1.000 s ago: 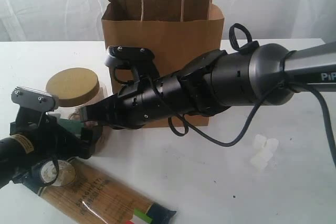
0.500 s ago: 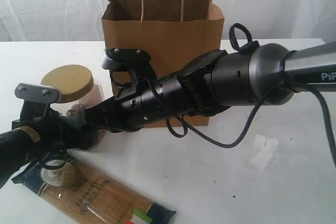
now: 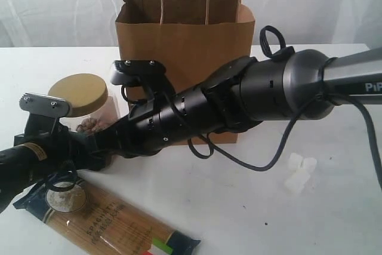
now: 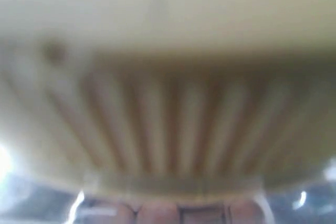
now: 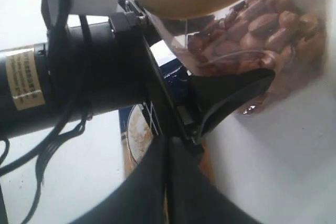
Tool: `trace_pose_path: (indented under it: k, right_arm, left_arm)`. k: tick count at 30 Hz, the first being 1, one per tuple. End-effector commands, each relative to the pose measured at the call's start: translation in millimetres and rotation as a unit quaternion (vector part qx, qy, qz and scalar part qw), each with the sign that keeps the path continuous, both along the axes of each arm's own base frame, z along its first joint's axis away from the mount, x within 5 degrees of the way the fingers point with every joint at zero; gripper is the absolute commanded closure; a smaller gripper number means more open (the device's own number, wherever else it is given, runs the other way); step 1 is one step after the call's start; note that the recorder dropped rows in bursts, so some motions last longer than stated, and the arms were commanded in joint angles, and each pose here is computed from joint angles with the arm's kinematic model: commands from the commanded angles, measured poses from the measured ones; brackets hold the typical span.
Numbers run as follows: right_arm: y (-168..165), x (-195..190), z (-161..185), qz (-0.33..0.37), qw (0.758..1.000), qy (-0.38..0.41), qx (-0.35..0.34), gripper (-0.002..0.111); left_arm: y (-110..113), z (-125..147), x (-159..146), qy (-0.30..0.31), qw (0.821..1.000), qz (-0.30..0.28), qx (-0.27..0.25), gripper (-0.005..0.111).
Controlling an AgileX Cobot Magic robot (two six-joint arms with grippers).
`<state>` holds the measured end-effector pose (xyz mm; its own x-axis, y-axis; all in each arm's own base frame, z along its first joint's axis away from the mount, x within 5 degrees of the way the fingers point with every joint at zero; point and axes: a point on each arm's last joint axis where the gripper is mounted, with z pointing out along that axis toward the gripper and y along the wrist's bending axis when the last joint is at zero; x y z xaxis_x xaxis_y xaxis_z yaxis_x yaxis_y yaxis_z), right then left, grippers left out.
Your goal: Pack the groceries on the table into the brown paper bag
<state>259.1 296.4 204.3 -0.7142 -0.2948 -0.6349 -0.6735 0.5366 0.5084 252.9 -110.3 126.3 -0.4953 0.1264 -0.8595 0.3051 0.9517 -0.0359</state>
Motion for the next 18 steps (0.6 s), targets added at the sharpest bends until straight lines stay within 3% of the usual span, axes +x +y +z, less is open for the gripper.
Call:
trace_pose_path:
  k: [1,6,12,15,18]
  right_arm:
    - [-2.0,-0.2,3.8,0.021,0.999,-0.031,-0.017,0.108]
    - [-4.4,1.1,3.2,0.028,0.997,-0.055,-0.038,0.108]
    - [-11.4,-3.3,-5.5,0.061,0.992,-0.049,-0.102,0.108]
    - [-18.6,-3.6,-11.7,0.065,0.985,-0.045,-0.154,0.108]
    - [-20.7,-6.4,-9.4,0.068,0.984,-0.034,-0.161,0.108]
  left_arm:
    - [1.3,-3.9,-3.4,0.023,1.000,-0.003,0.014,0.107]
    - [1.2,-3.9,-3.4,0.023,1.000,-0.004,0.014,0.107]
    - [1.5,18.9,-3.9,-0.018,1.000,-0.004,-0.003,0.107]
    - [2.3,25.5,-7.0,-0.018,1.000,-0.016,0.013,0.107]
    - [3.0,36.2,-7.9,-0.047,0.998,-0.030,0.031,0.107]
